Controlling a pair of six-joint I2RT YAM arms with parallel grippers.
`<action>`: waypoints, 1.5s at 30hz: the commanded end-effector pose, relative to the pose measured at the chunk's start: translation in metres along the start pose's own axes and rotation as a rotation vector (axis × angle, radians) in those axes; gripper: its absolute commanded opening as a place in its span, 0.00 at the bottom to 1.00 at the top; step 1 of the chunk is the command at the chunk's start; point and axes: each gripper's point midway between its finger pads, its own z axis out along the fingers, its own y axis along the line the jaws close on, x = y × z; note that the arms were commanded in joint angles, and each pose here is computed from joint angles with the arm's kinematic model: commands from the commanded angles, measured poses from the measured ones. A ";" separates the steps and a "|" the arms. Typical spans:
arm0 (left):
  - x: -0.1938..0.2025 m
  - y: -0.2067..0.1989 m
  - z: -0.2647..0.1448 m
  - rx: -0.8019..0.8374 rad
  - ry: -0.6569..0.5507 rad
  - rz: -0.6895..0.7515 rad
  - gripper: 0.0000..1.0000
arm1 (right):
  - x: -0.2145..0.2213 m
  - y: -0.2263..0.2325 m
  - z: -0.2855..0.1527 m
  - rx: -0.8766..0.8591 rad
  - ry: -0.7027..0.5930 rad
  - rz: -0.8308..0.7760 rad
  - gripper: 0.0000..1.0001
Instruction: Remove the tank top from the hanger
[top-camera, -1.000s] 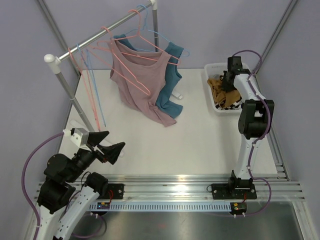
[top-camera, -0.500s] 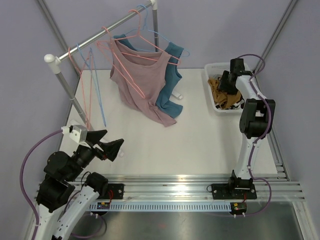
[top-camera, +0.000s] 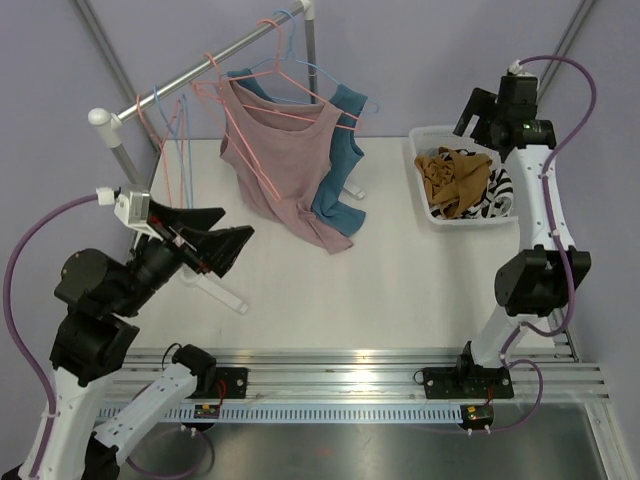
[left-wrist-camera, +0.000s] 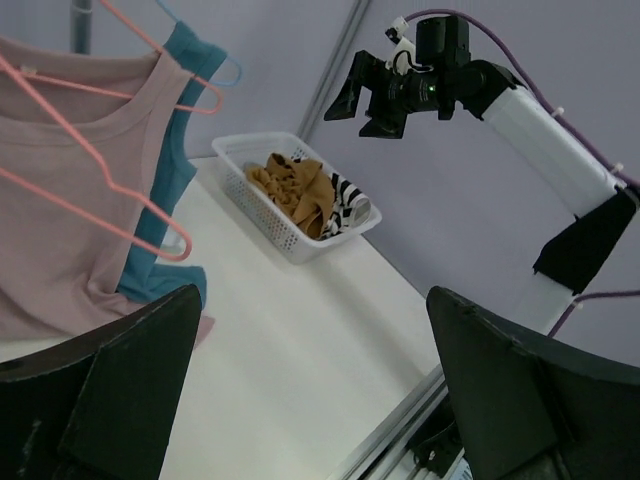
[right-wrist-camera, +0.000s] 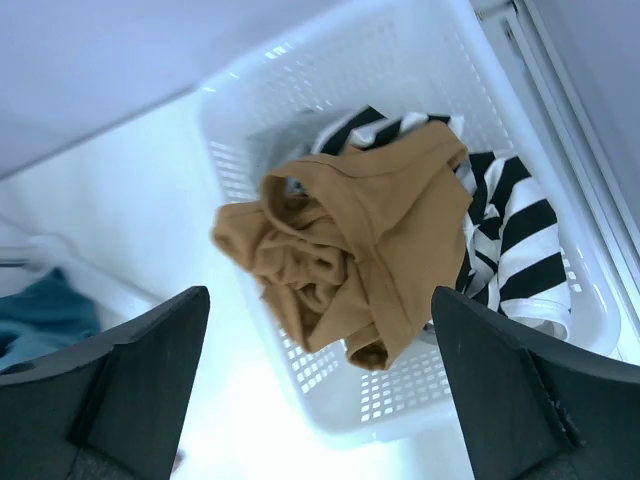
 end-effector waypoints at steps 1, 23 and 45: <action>-0.040 -0.027 0.026 0.105 -0.061 -0.042 0.99 | -0.022 0.019 -0.067 -0.152 -0.069 -0.008 1.00; -0.084 0.068 0.254 -0.491 -0.167 -0.074 0.99 | 0.133 0.062 -0.277 -0.922 -0.081 0.206 1.00; -0.050 0.175 0.321 -0.854 -0.320 -0.081 0.76 | 0.170 0.045 -0.321 -0.931 -0.085 0.149 0.99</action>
